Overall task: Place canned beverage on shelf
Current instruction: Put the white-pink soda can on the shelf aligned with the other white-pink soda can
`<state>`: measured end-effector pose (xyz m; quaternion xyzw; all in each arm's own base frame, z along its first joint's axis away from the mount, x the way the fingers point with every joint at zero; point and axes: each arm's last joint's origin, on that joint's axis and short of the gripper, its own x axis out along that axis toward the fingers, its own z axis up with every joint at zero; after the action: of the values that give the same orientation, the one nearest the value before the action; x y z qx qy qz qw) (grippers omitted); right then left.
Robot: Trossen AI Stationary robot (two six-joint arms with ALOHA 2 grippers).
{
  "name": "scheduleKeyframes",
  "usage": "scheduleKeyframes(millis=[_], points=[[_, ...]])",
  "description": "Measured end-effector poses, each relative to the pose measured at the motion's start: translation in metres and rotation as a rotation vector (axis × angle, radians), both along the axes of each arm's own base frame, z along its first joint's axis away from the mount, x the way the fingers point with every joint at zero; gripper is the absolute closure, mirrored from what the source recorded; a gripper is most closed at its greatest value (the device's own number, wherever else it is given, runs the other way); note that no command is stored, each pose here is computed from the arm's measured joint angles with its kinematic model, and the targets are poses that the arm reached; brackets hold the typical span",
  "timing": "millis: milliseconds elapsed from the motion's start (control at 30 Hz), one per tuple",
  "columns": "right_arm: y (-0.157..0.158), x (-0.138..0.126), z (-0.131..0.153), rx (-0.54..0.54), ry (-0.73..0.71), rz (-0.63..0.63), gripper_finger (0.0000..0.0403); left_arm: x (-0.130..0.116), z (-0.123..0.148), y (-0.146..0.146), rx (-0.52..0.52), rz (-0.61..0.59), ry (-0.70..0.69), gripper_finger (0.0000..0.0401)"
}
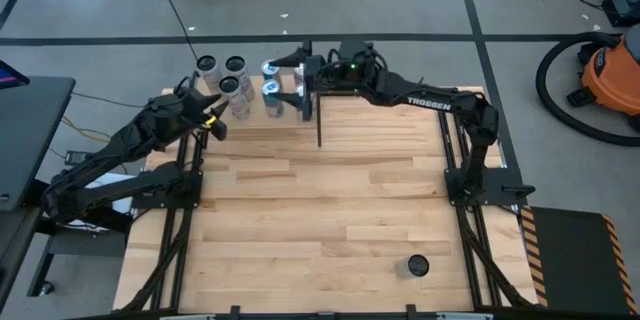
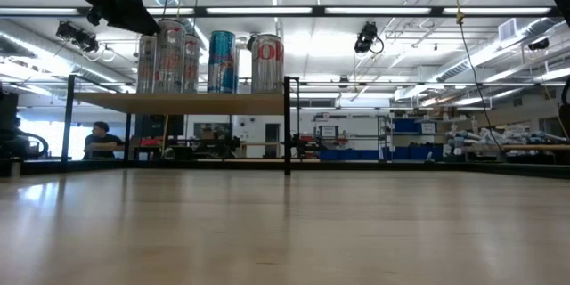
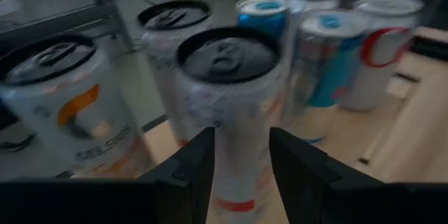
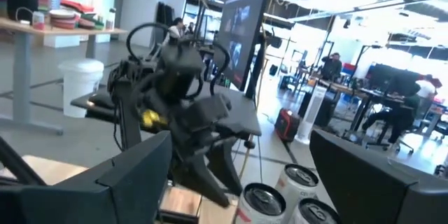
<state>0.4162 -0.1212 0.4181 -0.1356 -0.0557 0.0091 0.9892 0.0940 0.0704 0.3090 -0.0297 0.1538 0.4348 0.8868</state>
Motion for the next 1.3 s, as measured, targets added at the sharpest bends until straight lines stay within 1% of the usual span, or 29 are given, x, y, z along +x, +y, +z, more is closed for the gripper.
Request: scheduleKeyframes(millis=[133, 200, 267, 400, 500, 633, 800, 933, 1067, 1200, 1300], points=[[-0.005, -0.002, 0.004, 0.001, -0.005, -0.013, 0.0053, -0.002, 0.018, -0.004, 0.011, -0.076, -0.061, 0.0257], [-0.009, -0.003, 0.005, 0.005, -0.016, -0.022, 0.0053, -0.005, 0.028, -0.006, 0.029, -0.082, -0.074, 0.0257], [-0.015, 0.002, 0.002, 0.022, -0.040, -0.021, 0.0053, -0.008, 0.038, -0.008, 0.048, -0.085, -0.084, 0.0257], [-0.033, 0.027, -0.006, 0.085, -0.011, 0.026, 0.0053, -0.014, 0.054, -0.012, 0.071, -0.087, -0.111, 0.0257], [-0.045, 0.044, -0.004, 0.108, -0.011, 0.059, 0.0053, -0.017, 0.060, -0.014, 0.087, -0.092, -0.096, 0.0257], [-0.056, 0.064, -0.009, 0.111, 0.030, 0.098, 0.0053, -0.018, 0.058, -0.014, 0.081, -0.092, -0.060, 0.0257], [-0.065, 0.078, -0.039, 0.046, 0.017, 0.115, 0.0053, -0.020, 0.049, -0.013, 0.038, -0.043, 0.030, 0.0257], [-0.080, 0.085, -0.058, 0.056, 0.042, 0.093, 0.0053, -0.021, 0.041, -0.011, 0.021, 0.039, 0.104, 0.0257], [-0.090, 0.092, -0.082, 0.084, 0.072, 0.071, 0.0053, -0.013, 0.027, -0.003, -0.001, 0.063, 0.146, 0.0257], [-0.090, 0.093, -0.083, 0.073, 0.062, 0.076, 0.0053, 0.000, 0.012, 0.010, -0.015, 0.088, 0.186, 0.0257], [-0.090, 0.094, -0.085, 0.078, 0.088, 0.074, 0.0053, 0.004, 0.009, 0.017, -0.029, 0.113, 0.204, 0.0257]])
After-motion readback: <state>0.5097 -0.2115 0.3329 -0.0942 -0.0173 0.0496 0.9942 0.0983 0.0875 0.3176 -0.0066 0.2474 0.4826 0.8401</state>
